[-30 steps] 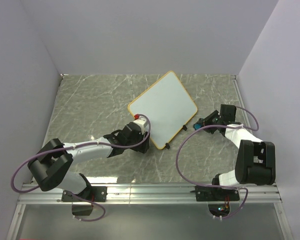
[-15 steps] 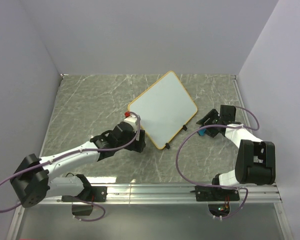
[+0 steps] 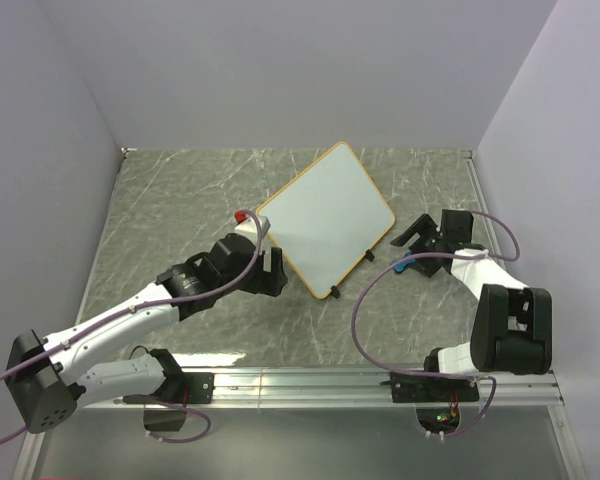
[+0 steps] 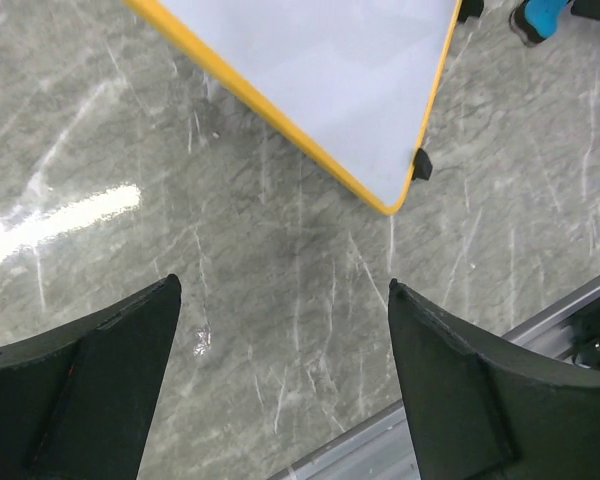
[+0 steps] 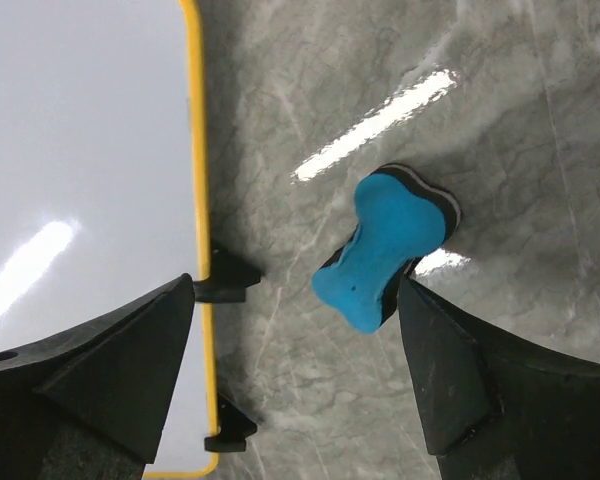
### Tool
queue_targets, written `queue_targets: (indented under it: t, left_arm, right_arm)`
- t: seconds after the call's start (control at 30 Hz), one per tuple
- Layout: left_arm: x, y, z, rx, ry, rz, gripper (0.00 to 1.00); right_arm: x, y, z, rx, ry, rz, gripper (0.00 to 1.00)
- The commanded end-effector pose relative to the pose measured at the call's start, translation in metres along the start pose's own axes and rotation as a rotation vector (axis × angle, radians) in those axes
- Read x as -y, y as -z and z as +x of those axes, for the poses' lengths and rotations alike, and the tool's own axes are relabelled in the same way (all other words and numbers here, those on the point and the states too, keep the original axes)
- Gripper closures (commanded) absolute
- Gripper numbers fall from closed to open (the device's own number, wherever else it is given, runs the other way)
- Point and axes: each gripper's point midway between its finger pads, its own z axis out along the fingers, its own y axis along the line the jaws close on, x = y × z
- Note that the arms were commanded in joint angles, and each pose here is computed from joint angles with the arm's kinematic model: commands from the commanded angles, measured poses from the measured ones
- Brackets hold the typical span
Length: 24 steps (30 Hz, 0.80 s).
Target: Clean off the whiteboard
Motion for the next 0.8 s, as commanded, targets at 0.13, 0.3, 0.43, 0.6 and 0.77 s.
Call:
queue_targets:
  t: [0.13,0.3,0.43,0.6,0.77]
  left_arm:
    - [0.012,0.020,-0.039,0.063,0.033,-0.008,0.08]
    - [0.020,0.023,-0.063,0.096,0.090,-0.025,0.01]
    - [0.034,0.019,-0.071,0.048,0.135,-0.012,0.01]
    - [0.049,0.010,-0.084,-0.010,0.157,-0.023,0.01]
    - [0.059,0.022,-0.129,0.100,0.175,-0.031,0.01]
  right_arm:
    - [-0.046,0.053,-0.011,0.078,0.067,-0.177,0.11]
    - [-0.073,0.087,0.005,0.057,0.125,-0.260,0.14]
    - [-0.090,0.114,0.020,0.032,0.118,-0.300,0.14]
    - [-0.109,0.172,0.032,0.056,0.155,-0.360,0.14]
    - [-0.130,0.241,0.037,0.176,0.299,-0.475,0.13]
